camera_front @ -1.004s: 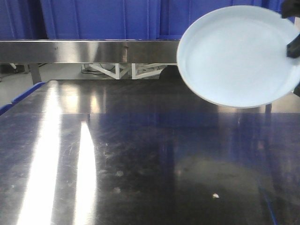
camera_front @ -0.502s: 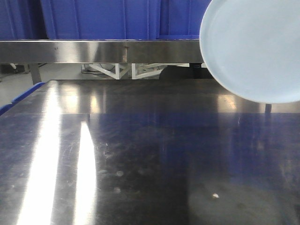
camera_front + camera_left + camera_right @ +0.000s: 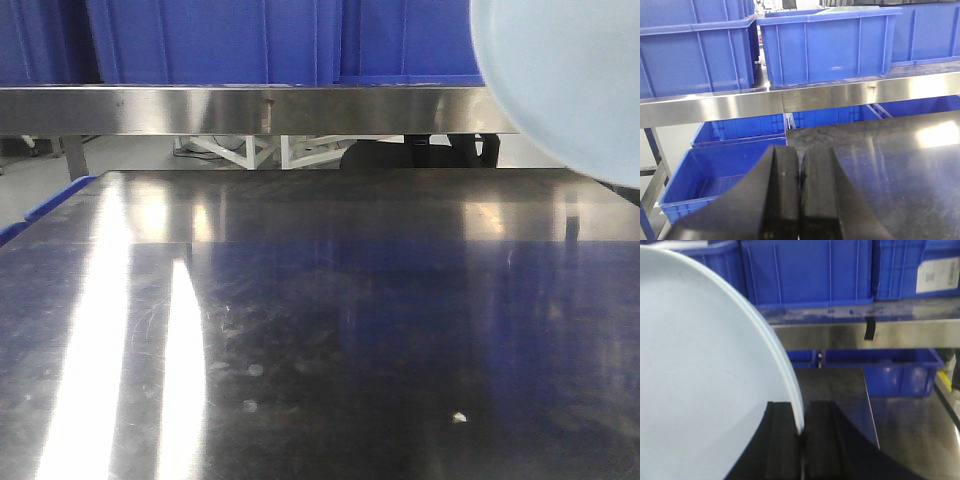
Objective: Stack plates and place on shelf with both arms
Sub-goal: 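Hold the plate stack in the right gripper while the base turns away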
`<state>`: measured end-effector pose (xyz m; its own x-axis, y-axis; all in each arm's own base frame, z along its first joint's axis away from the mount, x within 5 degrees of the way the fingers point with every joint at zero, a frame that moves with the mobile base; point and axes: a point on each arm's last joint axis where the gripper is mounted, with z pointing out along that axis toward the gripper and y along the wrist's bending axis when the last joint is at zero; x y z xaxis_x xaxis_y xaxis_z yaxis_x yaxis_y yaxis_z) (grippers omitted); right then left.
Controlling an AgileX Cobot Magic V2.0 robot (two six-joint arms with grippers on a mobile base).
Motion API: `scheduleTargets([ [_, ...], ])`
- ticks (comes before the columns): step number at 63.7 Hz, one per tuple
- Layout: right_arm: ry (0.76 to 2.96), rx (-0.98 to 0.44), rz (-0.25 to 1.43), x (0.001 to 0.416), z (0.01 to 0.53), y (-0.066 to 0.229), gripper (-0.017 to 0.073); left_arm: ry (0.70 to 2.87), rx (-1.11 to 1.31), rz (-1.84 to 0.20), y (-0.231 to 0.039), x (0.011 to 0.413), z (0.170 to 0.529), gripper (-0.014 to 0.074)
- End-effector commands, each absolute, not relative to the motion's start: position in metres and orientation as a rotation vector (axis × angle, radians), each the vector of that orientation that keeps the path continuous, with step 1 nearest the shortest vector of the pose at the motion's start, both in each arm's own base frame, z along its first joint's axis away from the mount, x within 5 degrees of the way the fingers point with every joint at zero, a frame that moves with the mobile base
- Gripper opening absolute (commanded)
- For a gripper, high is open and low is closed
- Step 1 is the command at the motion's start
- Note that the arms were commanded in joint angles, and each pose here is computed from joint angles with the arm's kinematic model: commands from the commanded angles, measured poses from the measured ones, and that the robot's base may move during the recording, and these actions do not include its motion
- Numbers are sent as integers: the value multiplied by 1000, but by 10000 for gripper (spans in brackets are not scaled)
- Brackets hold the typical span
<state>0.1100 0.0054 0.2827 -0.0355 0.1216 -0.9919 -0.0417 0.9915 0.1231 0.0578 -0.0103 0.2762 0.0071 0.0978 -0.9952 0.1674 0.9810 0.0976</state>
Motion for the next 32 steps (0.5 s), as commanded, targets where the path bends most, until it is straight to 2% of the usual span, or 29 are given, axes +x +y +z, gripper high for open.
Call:
scheduleTargets([
  [1,1436,74,113,101,305,2,50,1471,183,-65,-10,57,292,81],
  [32,1435,62,127,90,306,3,49,1471,183,-65,-10,57,292,81],
])
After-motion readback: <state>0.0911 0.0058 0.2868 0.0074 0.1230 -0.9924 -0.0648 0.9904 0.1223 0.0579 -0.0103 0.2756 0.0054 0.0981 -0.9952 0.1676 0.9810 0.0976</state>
